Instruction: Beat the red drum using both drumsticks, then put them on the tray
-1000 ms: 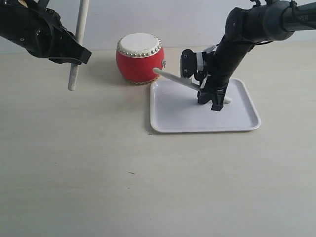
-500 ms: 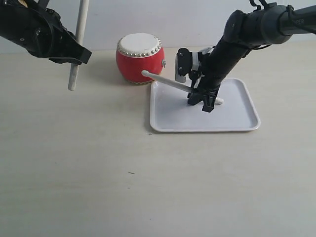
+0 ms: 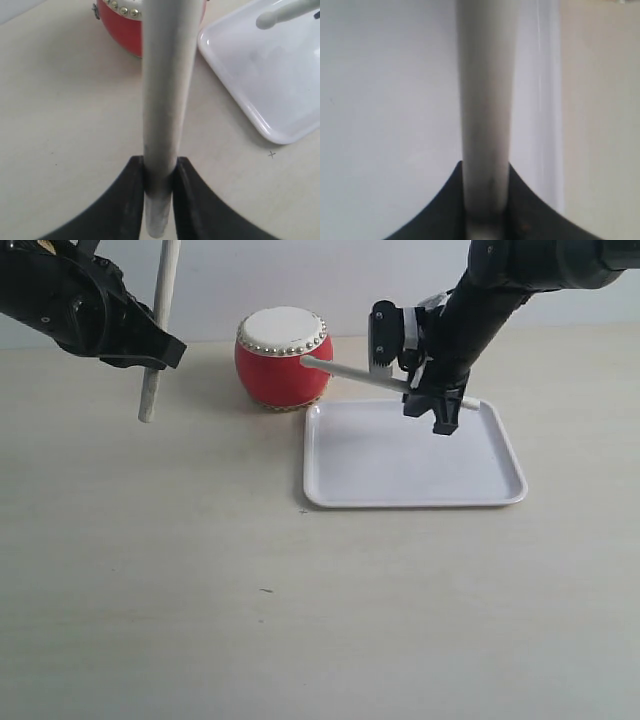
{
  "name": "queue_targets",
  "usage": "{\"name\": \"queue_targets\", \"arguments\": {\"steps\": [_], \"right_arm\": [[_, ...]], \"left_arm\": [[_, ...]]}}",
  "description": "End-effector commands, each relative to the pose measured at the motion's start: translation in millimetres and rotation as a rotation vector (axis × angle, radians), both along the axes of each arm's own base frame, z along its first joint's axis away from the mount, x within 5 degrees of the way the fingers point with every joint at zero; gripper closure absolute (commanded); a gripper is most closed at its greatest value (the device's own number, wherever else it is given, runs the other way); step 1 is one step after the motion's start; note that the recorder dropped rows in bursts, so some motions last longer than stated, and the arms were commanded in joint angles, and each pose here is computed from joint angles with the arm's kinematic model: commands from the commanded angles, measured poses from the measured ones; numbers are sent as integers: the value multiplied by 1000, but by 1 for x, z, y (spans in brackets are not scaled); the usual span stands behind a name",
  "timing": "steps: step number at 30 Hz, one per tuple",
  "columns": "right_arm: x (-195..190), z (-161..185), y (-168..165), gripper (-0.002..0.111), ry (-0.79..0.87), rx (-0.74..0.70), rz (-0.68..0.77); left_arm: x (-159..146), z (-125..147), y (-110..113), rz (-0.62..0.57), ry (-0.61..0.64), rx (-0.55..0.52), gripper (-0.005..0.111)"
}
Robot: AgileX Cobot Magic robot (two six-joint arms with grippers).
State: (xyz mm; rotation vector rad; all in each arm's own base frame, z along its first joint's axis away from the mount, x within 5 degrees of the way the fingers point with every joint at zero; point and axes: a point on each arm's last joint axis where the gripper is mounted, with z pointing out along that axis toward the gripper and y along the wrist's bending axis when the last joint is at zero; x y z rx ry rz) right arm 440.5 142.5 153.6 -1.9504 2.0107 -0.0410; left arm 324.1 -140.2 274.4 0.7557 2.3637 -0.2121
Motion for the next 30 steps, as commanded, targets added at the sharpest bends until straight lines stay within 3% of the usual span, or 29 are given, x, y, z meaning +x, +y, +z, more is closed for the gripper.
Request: {"name": "queue_targets", "arguments": {"steps": [1, 12, 20, 30], "right_arm": [[-1, -1, -11, 108, 17, -96, -49], [1, -35, -13, 108, 72, -143, -69], [2, -36, -13, 108, 72, -143, -66], [2, -36, -13, 81, 71, -144, -65]], "left_arm": [[1, 2, 0, 9, -14, -16, 107], [1, 2, -1, 13, -8, -28, 107], [1, 2, -1, 14, -10, -29, 107], [1, 2, -1, 14, -9, -31, 107]]}}
